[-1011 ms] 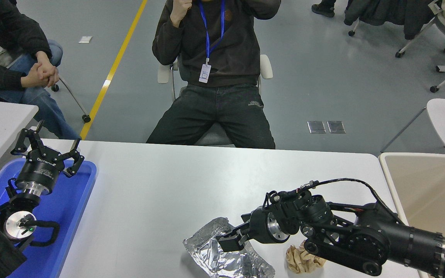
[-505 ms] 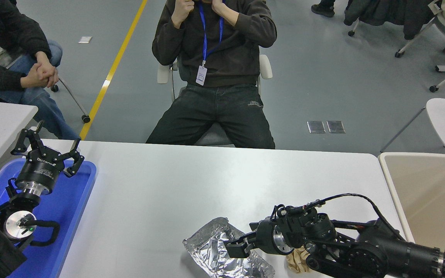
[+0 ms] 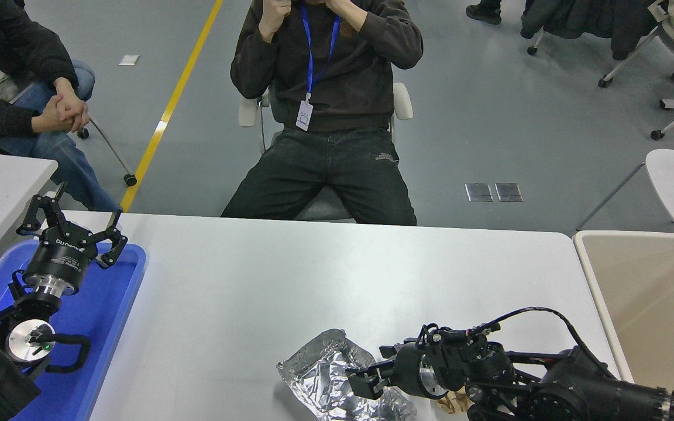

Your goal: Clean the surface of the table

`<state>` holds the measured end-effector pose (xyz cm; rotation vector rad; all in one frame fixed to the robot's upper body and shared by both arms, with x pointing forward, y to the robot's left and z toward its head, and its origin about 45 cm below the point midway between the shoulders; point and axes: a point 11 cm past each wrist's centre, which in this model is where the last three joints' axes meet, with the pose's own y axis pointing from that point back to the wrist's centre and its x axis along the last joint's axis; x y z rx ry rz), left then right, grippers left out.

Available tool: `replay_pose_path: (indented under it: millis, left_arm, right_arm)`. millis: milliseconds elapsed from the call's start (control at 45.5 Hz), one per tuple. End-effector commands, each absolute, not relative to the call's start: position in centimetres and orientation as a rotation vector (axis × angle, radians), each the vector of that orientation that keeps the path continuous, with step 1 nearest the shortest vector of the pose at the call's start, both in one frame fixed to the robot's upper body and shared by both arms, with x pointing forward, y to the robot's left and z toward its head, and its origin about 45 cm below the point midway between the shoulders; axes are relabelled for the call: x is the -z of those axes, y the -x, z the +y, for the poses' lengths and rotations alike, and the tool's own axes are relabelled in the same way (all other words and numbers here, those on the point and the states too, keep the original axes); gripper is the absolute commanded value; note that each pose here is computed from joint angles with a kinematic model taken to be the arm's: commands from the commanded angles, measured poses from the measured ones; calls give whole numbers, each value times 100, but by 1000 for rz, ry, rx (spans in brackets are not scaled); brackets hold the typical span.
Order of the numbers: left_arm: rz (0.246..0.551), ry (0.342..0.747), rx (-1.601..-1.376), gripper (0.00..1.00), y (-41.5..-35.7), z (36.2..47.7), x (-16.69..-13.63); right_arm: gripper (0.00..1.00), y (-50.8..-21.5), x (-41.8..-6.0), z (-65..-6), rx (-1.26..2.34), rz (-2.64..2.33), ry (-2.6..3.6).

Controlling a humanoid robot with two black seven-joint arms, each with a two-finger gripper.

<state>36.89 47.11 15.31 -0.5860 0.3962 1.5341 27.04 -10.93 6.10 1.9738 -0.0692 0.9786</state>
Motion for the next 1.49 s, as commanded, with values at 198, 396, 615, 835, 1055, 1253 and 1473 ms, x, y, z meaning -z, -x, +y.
replay_pose_path:
  millis: [198,396,615,835,1055,1253,1473]
  left_arm:
    - [396,586,-1534,100,-3689,4711,-1532]
    - [396,586,-1534,100,-3689,4711,-1532]
    - [396,585,-1534,100,-3689,4710,-1531]
    - [396,586,-1534,100,-3689,4711,-1532]
    - [396,585,-1534,100,-3689,4710,-1531]
    - [396,585,-1534,100,-3689,4710,-1531]
    - [396,585,-1534,100,-3689,4710,-1531]
  right_arm:
    - [0,-2655,-560,-1113,-992,-50,-1972]
    - [0,-2728,-603,-1168,-967,-89,-1976]
    - [0,-2919,-807,-1292,-898,-160,-2004]
    - [0,-3165,-1239,-1435,-857,-225,-2036]
    - [0,-3177,-1341,-1574,-862,-217,-2020]
    - [0,-3064,-1525,-1580,-878,-187,-2056]
    - [0,-3085,-1792,-1694,-879,-180,-2059]
